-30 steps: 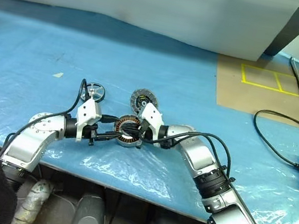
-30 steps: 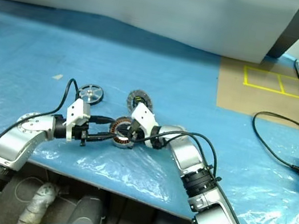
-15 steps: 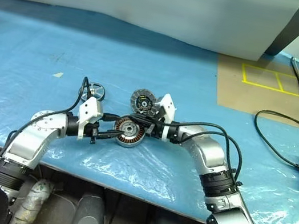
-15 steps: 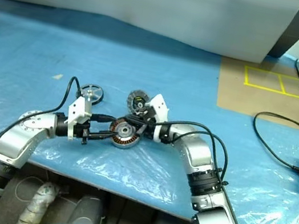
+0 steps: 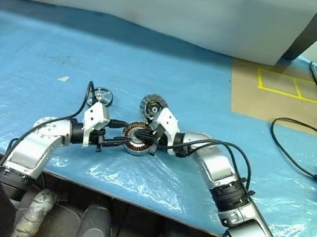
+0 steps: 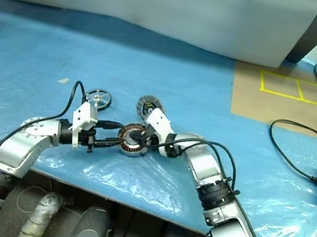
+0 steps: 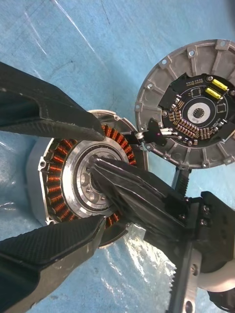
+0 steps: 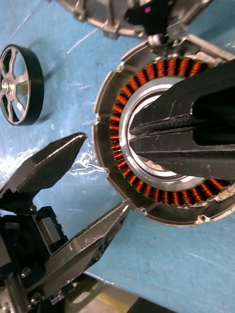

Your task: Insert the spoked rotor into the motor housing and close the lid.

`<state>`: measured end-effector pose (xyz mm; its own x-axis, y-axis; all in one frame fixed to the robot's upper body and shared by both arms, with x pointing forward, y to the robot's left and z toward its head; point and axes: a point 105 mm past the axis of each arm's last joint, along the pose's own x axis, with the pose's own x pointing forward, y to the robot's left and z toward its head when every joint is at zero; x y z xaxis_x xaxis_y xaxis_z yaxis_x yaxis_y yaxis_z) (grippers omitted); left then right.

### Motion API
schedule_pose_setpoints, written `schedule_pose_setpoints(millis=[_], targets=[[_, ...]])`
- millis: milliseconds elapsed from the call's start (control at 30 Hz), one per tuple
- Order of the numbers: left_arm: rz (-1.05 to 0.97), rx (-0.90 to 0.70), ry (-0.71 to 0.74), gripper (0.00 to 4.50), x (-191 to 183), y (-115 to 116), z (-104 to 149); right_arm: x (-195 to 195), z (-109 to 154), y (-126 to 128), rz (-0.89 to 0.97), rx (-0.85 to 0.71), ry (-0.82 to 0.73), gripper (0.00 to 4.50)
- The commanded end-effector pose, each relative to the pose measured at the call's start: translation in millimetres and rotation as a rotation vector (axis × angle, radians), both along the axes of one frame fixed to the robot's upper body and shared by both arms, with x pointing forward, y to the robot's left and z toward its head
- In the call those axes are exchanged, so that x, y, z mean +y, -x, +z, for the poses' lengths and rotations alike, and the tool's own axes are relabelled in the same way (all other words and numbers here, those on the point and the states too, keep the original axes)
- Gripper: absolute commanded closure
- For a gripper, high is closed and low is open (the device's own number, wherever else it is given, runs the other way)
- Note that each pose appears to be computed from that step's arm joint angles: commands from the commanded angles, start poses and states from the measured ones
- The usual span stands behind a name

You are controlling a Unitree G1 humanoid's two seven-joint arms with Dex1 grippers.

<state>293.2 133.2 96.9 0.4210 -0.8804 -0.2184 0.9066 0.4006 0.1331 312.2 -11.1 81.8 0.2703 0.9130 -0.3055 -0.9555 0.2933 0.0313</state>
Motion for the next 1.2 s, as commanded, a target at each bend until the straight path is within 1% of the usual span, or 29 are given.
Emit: schedule_pose_setpoints(millis=[33, 100, 133, 200, 267, 433, 467, 500, 600, 733, 833, 967, 1067, 1133, 1200], targets=[[0.001, -0.022, 0.015, 1.99, -2, -1, 6, 1, 32, 4, 0.025, 0.016, -0.148, 4.44], [0.000, -0.023, 0.016, 1.99, -2, -2, 6, 6, 52, 1, 0.012, 0.035, -0.253, 4.44], [0.000, -0.025, 0.016, 1.99, -2, -2, 6, 8, 59, 1, 0.014, 0.035, -0.279, 4.44], [0.000, -0.026, 0.016, 1.99, -1, -3, 7, 12, 58, 1, 0.018, 0.021, -0.257, 4.44], [0.001, -0.027, 0.017, 1.99, -1, -3, 7, 15, 45, 1, 0.015, 0.015, -0.196, 4.44], [0.012, -0.008, 0.003, 1.99, 2, -1, 3, 7, -17, -2, 0.007, -0.056, 0.120, 4.44], [0.009, -0.004, -0.004, 1.99, 3, 0, 2, 5, -23, -1, 0.010, -0.052, 0.142, 4.44], [0.006, 0.000, -0.005, 1.99, 3, 1, 1, 3, -24, -1, 0.003, -0.039, 0.134, 4.44], [0.004, 0.013, -0.006, 1.99, 7, 4, 0, 2, -13, -1, -0.014, -0.027, 0.065, 4.44], [-0.002, 0.047, -0.040, 1.99, 20, 10, -2, -1, 13, 0, -0.024, 0.029, -0.090, 4.44], [-0.020, 0.094, -0.074, 1.99, 36, 21, -1, -5, 36, 2, -0.024, 0.056, -0.199, 4.44], [0.021, 0.112, -0.152, 1.99, 72, 27, 8, -16, 58, 6, -0.032, 0.042, -0.254, 4.44], [0.096, 0.090, -0.194, 1.99, 104, 17, 28, -27, 65, 11, -0.037, 0.025, -0.246, 4.44], [0.171, 0.009, -0.191, 1.99, 119, -4, 50, -33, 63, 15, -0.036, 0.008, -0.213, 4.44], [0.228, -0.058, -0.142, 1.99, 124, -24, 73, -33, 62, 17, -0.039, 0.007, -0.203, 4.44]])
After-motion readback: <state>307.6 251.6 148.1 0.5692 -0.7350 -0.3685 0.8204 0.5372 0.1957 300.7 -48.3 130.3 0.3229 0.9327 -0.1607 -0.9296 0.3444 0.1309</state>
